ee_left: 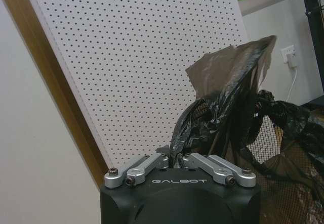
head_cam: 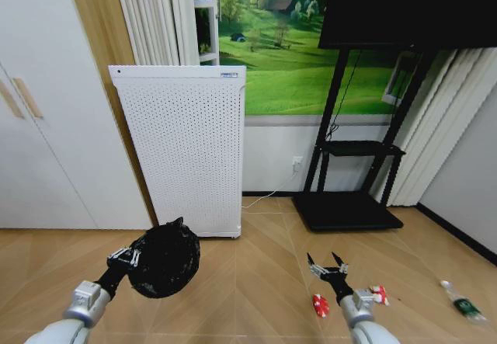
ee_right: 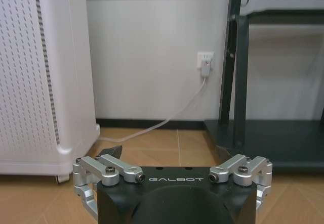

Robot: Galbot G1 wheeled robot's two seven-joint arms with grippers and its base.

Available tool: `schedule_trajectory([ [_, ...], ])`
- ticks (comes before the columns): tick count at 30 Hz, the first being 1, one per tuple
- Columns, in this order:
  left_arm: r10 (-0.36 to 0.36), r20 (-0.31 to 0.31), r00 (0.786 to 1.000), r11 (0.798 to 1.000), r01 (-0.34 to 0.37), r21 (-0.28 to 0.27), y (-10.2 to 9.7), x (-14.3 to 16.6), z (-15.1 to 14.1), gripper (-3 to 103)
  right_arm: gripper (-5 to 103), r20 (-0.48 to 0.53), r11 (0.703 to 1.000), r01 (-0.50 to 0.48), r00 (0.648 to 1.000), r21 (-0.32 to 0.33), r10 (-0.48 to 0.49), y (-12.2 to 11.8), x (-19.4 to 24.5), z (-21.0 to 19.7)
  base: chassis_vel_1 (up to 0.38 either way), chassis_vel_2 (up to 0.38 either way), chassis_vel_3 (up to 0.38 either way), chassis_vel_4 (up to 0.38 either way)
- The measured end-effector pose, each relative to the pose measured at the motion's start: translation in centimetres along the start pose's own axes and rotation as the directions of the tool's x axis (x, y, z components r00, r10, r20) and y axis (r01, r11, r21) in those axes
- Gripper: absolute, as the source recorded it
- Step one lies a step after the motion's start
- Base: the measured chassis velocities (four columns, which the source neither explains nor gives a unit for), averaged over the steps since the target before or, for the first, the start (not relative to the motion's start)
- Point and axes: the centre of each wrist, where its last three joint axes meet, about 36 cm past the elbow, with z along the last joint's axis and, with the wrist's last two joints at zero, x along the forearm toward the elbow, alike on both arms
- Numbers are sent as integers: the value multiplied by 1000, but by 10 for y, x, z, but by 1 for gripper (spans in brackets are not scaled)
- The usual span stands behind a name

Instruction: Pick up the trash bin and place the garbage on the floor into it.

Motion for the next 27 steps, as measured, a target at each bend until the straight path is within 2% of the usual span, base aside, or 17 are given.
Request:
schedule_trajectory([
  [6, 0, -4, 1000, 1000, 0, 2, 0, 0, 2, 6, 100, -56, 1000, 1, 998, 8, -1, 1, -6, 13, -12, -11, 3, 4],
  [8, -1, -9, 1000, 1000, 1, 8, 0, -3, 6, 6, 100, -177, 1000, -6, 984, 11, 8, -2, -13, 39, 0, 0, 0, 0],
  [9, -1, -9, 1000, 1000, 1, 8, 0, -3, 6, 6, 100, -177, 1000, -6, 984, 11, 8, -2, -13, 39, 0, 0, 0, 0],
  [11, -1, -11, 1000, 1000, 1, 18, -2, -9, 10, 6, 100, -331, 999, -8, 943, 45, 22, -14, -15, 75, 0, 0, 0, 0],
  [12, -2, -12, 1000, 1000, 2, 20, -2, -13, 12, 6, 100, -370, 998, 0, 929, 65, 24, -16, -16, 88, 0, 0, 0, 0],
  [19, 3, -15, 1000, 1000, -3, 22, -4, -21, 16, 6, 100, -429, 995, 25, 903, 92, 17, -14, -21, 110, 0, 0, 0, 0],
  [27, 15, -27, 1000, 999, -14, 34, -14, -30, 24, 6, 100, -490, 988, 45, 871, 145, 32, -10, -47, 138, 0, 0, 0, 0],
])
